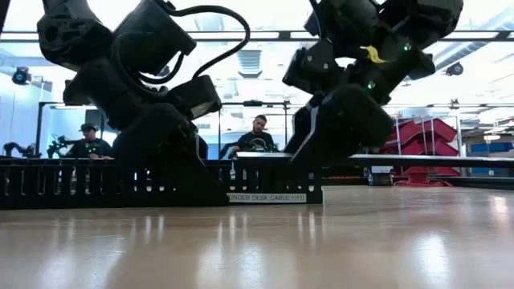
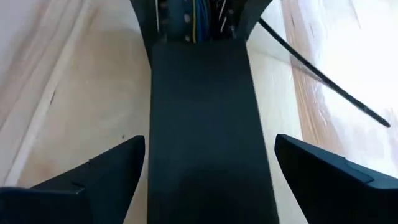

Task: Ziptie cables
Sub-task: Insert the cable duct cover into the cable duct

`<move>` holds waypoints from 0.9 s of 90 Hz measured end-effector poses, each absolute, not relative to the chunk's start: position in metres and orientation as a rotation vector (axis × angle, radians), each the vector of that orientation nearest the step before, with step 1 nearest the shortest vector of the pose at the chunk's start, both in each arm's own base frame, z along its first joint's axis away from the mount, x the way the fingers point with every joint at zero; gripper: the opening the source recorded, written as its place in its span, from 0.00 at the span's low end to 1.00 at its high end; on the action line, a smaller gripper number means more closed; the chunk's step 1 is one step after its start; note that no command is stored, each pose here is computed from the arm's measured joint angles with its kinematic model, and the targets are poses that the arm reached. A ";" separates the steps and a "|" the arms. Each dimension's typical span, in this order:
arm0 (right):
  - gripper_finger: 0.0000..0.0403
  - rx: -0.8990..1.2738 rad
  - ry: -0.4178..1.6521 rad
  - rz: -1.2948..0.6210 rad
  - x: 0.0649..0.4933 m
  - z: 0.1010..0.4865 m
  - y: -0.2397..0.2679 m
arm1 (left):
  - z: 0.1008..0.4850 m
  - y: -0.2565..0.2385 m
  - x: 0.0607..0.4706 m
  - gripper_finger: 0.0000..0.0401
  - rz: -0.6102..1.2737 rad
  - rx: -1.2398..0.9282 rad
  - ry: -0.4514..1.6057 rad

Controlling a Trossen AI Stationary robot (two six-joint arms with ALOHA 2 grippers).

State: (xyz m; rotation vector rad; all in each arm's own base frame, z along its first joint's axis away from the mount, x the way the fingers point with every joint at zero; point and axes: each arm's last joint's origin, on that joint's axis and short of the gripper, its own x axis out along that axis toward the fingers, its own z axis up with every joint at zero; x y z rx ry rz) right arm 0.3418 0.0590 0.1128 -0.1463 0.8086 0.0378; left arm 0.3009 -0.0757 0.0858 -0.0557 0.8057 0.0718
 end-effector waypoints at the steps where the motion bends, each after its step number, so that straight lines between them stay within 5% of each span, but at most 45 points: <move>1: 0.86 -0.146 0.807 0.038 0.342 0.113 0.059 | 0.086 -0.076 0.301 0.57 0.072 -0.056 0.806; 40: 0.85 -0.113 0.777 0.050 0.344 0.120 0.057 | 0.086 -0.076 0.301 0.57 0.071 -0.054 0.806; 71: 0.55 -0.098 0.781 0.062 0.344 0.120 0.054 | 0.086 -0.077 0.301 0.58 0.069 -0.050 0.805; 81: 0.54 -0.098 0.781 0.062 0.344 0.120 0.054 | 0.086 -0.077 0.301 0.57 0.068 -0.046 0.805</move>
